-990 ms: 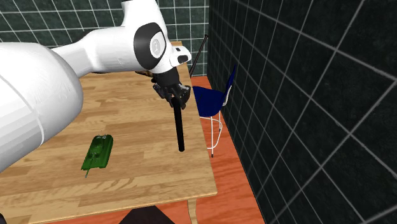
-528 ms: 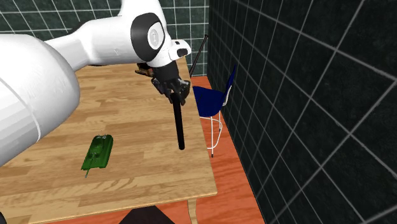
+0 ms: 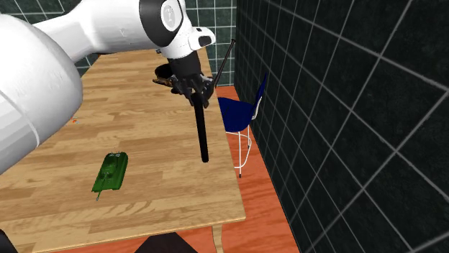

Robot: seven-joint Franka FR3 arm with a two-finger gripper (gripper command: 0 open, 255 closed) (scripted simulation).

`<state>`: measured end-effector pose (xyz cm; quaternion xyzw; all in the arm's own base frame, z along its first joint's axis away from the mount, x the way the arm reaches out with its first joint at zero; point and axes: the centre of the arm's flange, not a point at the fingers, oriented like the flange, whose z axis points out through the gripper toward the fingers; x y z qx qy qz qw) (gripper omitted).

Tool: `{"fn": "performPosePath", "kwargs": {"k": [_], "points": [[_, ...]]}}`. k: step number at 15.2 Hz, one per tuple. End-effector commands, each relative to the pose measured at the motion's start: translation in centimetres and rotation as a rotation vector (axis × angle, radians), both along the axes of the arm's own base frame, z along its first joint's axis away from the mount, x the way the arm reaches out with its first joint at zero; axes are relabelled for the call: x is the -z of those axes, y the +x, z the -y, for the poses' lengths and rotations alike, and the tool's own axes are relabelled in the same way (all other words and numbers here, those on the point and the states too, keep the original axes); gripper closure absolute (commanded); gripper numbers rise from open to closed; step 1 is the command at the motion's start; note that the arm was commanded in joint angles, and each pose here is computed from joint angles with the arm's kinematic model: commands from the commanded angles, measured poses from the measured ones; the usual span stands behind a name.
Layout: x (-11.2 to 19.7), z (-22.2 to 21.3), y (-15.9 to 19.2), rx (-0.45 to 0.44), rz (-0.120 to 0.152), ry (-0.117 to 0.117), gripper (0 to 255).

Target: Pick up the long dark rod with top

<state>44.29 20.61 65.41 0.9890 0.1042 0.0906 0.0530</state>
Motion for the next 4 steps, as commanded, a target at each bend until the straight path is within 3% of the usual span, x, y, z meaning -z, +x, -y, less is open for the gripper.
{"fn": "performPosePath", "kwargs": {"k": [1,4], "points": [[-1.07,-0.02,0.03,0.000,0.000,0.000,255],[-1.68,-0.02,0.03,0.000,0.000,0.000,255]]}}
